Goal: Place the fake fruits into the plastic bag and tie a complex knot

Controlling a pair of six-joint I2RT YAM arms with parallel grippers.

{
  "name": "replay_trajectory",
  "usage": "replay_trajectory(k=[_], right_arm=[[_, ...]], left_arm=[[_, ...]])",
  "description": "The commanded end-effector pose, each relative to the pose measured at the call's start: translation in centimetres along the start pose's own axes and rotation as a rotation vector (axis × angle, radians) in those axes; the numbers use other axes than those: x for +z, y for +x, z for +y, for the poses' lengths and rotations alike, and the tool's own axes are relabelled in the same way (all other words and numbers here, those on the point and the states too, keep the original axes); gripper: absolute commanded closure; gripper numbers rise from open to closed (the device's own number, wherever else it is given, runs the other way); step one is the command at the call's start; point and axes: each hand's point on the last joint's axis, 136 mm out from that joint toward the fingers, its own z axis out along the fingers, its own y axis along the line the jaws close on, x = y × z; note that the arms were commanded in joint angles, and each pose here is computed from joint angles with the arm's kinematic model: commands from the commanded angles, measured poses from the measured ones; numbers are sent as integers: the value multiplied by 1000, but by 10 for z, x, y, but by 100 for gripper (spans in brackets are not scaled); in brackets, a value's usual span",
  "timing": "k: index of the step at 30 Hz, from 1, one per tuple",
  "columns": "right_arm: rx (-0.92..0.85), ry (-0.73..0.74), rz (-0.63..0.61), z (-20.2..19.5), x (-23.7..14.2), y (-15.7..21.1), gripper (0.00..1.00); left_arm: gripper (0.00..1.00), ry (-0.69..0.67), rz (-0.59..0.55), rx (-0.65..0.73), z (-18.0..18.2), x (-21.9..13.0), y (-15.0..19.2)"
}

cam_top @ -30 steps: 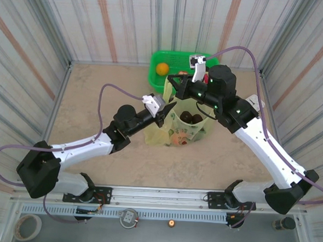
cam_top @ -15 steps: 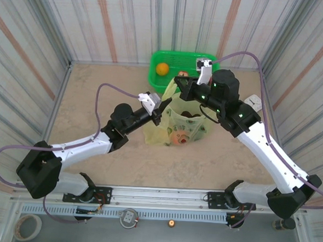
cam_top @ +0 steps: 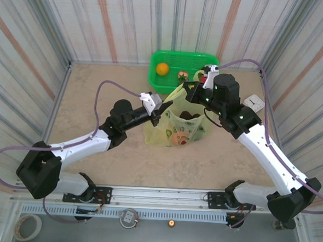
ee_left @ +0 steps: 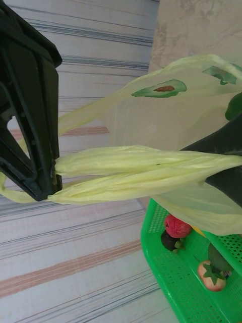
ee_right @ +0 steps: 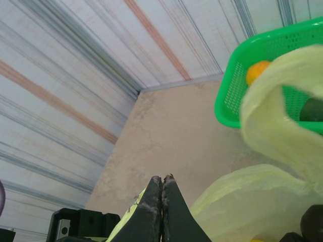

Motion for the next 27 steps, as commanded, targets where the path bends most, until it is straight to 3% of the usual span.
replay_trajectory(k=[1, 6, 10, 12, 14, 19, 27], right_arm=[[27, 112, -141, -22, -8, -33, 100], [-8, 3, -129, 1, -7, -35, 99], [-122, -97, -125, 28, -19, -45, 71], [-208, -190, -104, 49, -33, -48, 49], [-289, -258, -75, 64, -46, -47, 38], [-425, -303, -95, 65, -76, -49, 35], [-670, -132, -394, 2, -115, -43, 28]], left_arm=[[100, 30, 85, -5, 0, 0, 4], [100, 88, 82, -64, 10, -8, -5], [100, 179, 113, -115, 15, -17, -7], [100, 185, 98, -128, 24, -22, -13], [100, 215, 99, -161, 31, -26, -14], [100, 238, 86, -215, 41, -26, -6], [100, 236, 67, -230, 42, -29, -5]])
